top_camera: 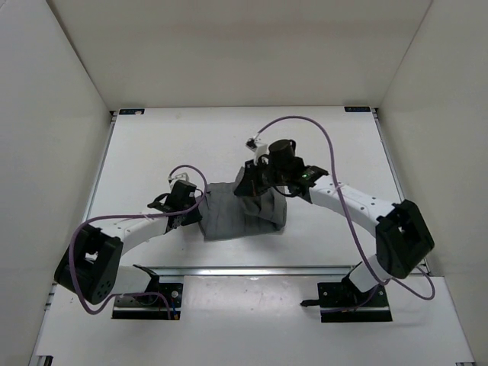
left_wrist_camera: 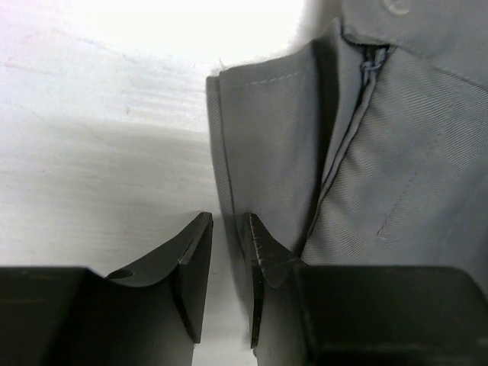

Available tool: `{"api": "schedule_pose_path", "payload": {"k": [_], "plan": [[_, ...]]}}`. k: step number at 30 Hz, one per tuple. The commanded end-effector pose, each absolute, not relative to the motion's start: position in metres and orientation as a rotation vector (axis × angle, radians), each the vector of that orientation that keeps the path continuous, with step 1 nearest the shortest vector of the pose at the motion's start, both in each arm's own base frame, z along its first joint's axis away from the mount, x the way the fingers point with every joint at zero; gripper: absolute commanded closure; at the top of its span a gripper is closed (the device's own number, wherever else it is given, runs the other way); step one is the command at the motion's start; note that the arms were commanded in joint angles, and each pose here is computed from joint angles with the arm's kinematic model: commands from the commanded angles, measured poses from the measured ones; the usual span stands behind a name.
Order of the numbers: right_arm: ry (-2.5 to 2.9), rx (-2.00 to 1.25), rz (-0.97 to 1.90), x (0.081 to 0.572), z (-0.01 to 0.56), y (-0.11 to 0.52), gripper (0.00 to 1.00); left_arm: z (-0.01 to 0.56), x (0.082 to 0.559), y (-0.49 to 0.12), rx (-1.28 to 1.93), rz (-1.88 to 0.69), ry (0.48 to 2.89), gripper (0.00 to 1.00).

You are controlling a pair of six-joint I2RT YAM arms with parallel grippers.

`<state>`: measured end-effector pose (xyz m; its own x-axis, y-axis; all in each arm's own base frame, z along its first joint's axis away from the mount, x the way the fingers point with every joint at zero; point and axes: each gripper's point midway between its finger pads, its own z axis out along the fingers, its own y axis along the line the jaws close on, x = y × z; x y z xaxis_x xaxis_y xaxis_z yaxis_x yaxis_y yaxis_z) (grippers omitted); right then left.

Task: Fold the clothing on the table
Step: Fold the skirt

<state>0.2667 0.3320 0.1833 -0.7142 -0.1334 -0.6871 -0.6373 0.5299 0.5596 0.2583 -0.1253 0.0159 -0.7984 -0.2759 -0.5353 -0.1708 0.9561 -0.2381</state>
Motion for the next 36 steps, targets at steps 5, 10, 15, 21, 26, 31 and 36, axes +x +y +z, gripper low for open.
{"api": "schedule_pose_path", "payload": {"k": [5, 10, 15, 21, 26, 31, 36], "plan": [[2.039, -0.807, 1.345, 0.254, 0.197, 0.397, 1.0, 0.011, 0.258, -0.126, -0.356, -0.269, 2.488, 0.66], [2.043, -0.873, 1.446, 0.24, 0.177, 0.425, 1.0, 0.008, 0.254, -0.126, -0.377, -0.302, 2.482, 0.66], [2.074, -0.94, 1.517, 0.233, 0.158, 0.443, 1.0, 0.006, 0.252, -0.122, -0.388, -0.31, 2.479, 0.66], [2.139, -1.011, 1.606, 0.221, 0.125, 0.455, 1.0, 0.006, 0.25, -0.119, -0.395, -0.33, 2.469, 0.66], [2.299, -0.998, 1.467, 0.227, 0.088, 0.459, 1.0, 0.013, 0.251, -0.114, -0.42, -0.321, 2.444, 0.66], [2.469, -0.975, 1.182, 0.239, 0.049, 0.449, 1.0, 0.029, 0.253, -0.103, -0.465, -0.33, 2.377, 0.65], [2.598, -1.023, 0.846, 0.24, 0.024, 0.428, 1.0, 0.038, 0.254, -0.096, -0.485, -0.33, 2.347, 0.64]]}}
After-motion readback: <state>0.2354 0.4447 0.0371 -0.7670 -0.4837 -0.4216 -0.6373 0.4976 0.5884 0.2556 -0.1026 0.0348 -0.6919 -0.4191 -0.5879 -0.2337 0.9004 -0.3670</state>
